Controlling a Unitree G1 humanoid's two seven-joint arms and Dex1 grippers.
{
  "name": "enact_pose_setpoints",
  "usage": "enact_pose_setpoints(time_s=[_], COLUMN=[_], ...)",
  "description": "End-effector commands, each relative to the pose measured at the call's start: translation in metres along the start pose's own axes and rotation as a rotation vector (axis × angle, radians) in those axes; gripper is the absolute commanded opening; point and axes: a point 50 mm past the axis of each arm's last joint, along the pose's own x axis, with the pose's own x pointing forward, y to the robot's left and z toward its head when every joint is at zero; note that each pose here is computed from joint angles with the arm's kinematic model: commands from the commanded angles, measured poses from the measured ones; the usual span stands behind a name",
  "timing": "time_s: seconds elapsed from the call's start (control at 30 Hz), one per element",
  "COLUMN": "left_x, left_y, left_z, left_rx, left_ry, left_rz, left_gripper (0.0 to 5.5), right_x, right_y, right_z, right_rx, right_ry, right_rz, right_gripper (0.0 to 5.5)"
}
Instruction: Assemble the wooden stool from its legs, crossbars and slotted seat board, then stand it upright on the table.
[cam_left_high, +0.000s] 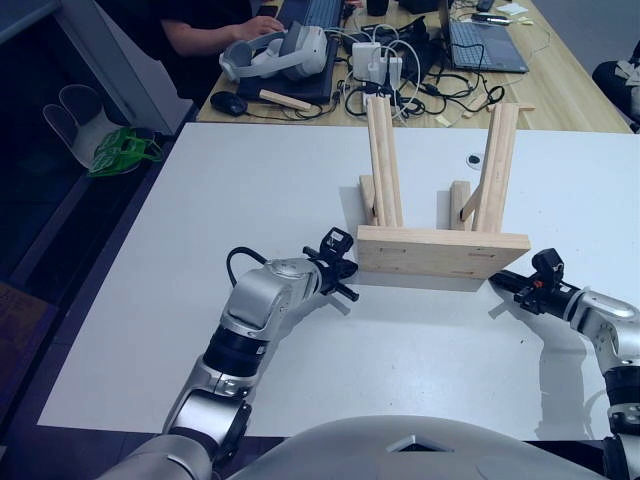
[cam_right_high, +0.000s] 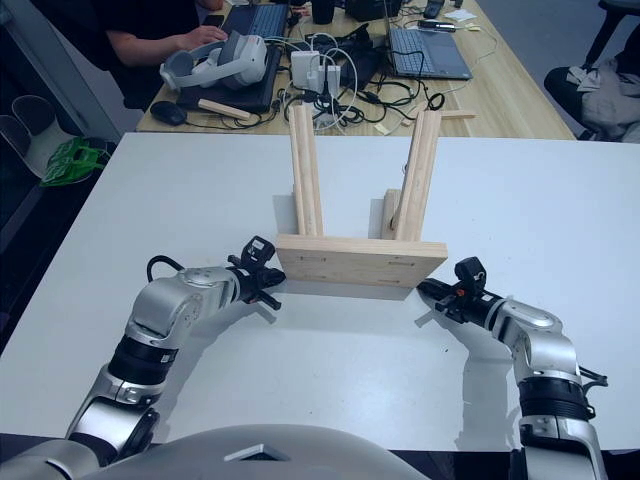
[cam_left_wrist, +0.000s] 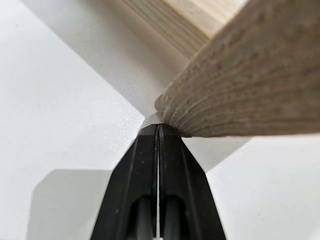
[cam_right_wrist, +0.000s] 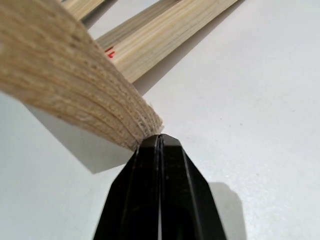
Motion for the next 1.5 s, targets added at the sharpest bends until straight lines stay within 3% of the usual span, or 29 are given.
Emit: enact_pose_setpoints(time_s=[0.03,0.6,1.5], left_x=[-0.002,-0.005,-0.024], left_y=[-0.001,-0.017,-0.024], left_z=[0.006,0.008,0.032], left_rx=[0.006,-0.088,-0.249], left_ry=[-0.014,-0.067,-0.254], left_rz=[-0.005,-0.155,-0.380], left_gripper=[0.02,0.02,0.02], right_x=[-0.003,-0.004,-0.011], right_y=[0.000,0.011,0.039], right_z=[0.005,0.007,0.046], right_rx=[-0.013,0.036,0.108], right_ry=[0.001,0.003,-0.111], right_rz=[0.011,0.108,0.262], right_gripper=[0.00,0.00,0.00])
